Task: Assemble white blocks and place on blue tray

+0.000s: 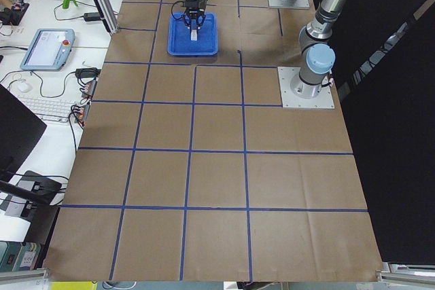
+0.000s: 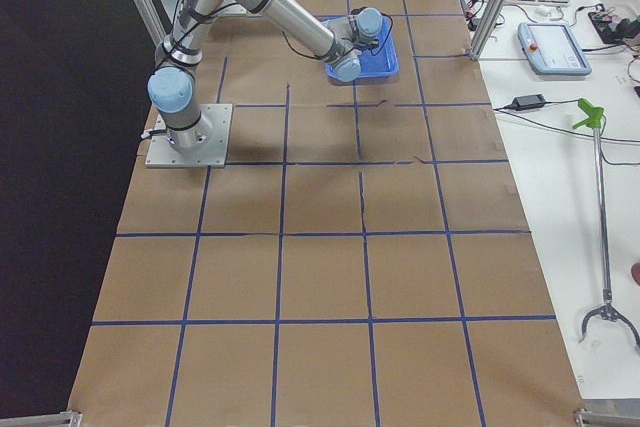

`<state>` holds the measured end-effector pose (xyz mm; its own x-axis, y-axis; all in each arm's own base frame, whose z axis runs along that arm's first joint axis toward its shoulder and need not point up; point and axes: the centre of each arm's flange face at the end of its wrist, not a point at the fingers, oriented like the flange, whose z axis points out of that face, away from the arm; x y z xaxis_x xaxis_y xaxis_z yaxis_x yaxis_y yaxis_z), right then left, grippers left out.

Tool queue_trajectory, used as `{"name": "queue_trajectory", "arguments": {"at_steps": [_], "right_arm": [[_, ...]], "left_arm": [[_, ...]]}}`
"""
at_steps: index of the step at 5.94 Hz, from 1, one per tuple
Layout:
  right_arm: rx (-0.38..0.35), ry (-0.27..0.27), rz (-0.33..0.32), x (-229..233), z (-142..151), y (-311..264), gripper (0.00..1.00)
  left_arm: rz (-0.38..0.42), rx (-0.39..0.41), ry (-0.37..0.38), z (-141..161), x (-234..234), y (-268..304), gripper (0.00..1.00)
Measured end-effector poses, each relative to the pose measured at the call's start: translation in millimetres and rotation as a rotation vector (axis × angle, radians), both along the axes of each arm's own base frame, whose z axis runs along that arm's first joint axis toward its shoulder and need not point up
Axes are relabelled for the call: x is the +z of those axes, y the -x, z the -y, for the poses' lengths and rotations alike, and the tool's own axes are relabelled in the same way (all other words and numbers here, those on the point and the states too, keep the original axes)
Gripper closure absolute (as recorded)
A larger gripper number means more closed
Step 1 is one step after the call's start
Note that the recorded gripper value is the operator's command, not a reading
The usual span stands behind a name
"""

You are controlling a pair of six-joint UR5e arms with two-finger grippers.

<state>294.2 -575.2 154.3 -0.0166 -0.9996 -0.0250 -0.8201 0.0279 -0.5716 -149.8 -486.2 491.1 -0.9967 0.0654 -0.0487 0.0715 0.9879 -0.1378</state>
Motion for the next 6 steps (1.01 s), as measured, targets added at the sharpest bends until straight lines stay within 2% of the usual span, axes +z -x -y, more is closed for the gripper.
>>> {"name": "queue_trajectory", "arguments": {"at_steps": [3, 5, 6], "right_arm": [[0.001, -0.001, 0.000, -0.4, -0.6, -0.5, 0.64], [0.001, -0.002, 0.000, -0.5, -0.7, -0.6, 0.62], [0.001, -0.003, 0.000, -0.5, -0.8, -0.6, 0.56]], "left_arm": [[-0.003, 0.003, 0.002, -0.2, 0.7, 0.2, 0.01], [-0.011, 0.007, -0.002, 0.1, -1.5, -1.6, 0.01], [-0.013, 0.008, -0.002, 0.0, -1.3, -2.1, 0.01]]}}
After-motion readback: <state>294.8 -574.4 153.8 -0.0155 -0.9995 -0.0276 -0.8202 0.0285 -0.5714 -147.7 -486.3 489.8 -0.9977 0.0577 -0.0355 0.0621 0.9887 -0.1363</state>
